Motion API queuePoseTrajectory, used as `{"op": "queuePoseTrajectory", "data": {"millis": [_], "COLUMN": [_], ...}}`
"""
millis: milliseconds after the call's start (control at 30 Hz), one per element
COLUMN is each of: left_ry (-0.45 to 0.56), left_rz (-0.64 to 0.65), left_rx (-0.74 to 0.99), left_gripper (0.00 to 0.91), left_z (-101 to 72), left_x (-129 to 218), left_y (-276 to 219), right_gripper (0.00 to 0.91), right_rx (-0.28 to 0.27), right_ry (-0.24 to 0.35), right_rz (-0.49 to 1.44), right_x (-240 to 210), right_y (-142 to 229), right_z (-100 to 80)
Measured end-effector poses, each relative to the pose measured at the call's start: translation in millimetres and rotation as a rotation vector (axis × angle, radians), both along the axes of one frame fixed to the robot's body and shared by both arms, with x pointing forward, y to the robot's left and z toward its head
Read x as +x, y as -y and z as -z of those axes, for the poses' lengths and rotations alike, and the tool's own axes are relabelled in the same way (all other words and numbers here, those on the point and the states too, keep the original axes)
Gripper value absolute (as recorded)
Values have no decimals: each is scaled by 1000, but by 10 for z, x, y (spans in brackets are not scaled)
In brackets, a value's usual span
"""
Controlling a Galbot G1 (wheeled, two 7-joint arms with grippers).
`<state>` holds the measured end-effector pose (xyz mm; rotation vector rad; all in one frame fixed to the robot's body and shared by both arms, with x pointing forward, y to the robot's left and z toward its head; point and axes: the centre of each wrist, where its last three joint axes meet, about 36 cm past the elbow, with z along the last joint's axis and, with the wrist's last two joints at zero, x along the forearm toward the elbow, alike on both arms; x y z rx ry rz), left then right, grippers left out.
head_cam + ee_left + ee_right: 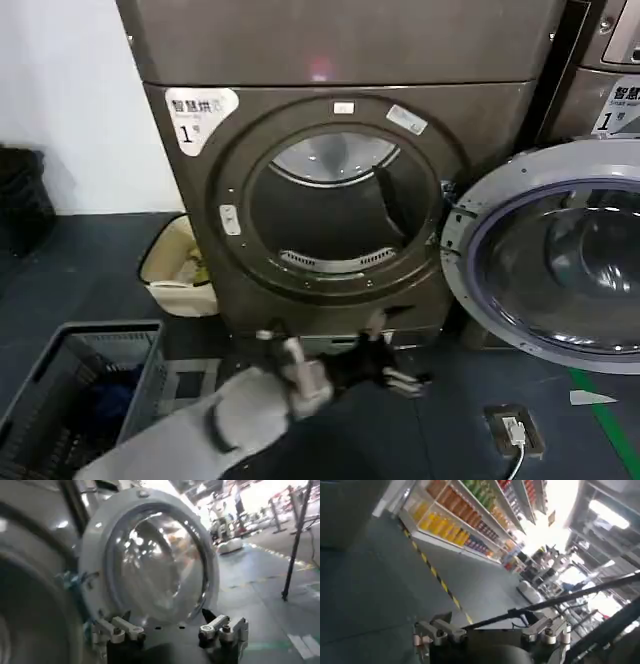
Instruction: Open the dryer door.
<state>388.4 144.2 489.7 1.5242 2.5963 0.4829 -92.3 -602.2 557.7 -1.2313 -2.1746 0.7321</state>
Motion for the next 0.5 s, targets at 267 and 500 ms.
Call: {"op": "queuePoseTrajectory", "data": {"millis": [267,500], "left_ry": [-203,-342], "left_rz": [-310,-543], "left_rx": [70,140], "left_gripper": [907,907], "left_z": [-26,24], "left_x": [-102,-270], "left_y": [-901,-1475], "right_gripper": [907,907], "right_rx": [-25,-42], "right_ry": [-46,-30], "right_rz": [56,89], "right_x": [-82,-150], "right_y": [-62,-113], "right_z": [25,29]}}
